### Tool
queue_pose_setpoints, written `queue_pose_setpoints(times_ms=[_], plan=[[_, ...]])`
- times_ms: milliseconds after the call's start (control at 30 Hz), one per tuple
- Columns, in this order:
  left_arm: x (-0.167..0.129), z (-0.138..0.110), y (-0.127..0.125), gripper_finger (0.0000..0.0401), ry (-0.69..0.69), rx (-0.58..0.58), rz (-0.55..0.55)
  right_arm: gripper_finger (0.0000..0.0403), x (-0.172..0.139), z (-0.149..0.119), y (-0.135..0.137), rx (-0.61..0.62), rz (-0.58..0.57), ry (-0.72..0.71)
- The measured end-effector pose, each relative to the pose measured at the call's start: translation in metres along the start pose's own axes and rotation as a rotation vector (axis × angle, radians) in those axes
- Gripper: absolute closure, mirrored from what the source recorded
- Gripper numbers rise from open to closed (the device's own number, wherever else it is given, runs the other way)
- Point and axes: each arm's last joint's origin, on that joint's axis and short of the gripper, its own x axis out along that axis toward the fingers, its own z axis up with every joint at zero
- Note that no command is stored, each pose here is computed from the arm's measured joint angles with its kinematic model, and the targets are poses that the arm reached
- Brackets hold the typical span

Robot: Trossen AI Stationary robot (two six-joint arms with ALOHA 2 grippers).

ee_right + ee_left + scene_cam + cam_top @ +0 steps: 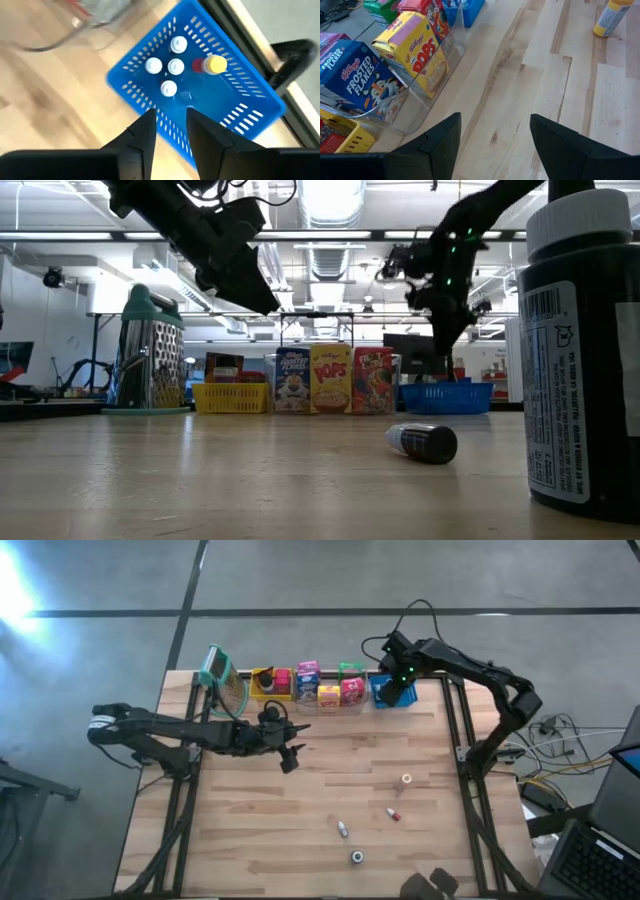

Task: Pick & Place Kitchen Items
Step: Put the yellow bottle into the blue bin

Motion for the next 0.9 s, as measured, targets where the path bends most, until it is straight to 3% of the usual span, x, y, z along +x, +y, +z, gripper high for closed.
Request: queue_pose_setpoints(times_ms=[367,667,900], plan=[[0.0,0.0,0.0,0.0158,0.0,-0.001,0.0,0.0361,-0.077,-0.026,0.045,-0.143,0.04,-0.214],[0.0,0.0,0.0,0.0158,-0.001,0.0,0.0,0.0392,-0.113,-0.057,0.105,-0.297,0.157,-0.295],[0.0,0.0,0.0,0.0158,0.0,0.0,0.0,0.0391,-0.13,-0.085,0.147,-0.39,0.25,-0.319]])
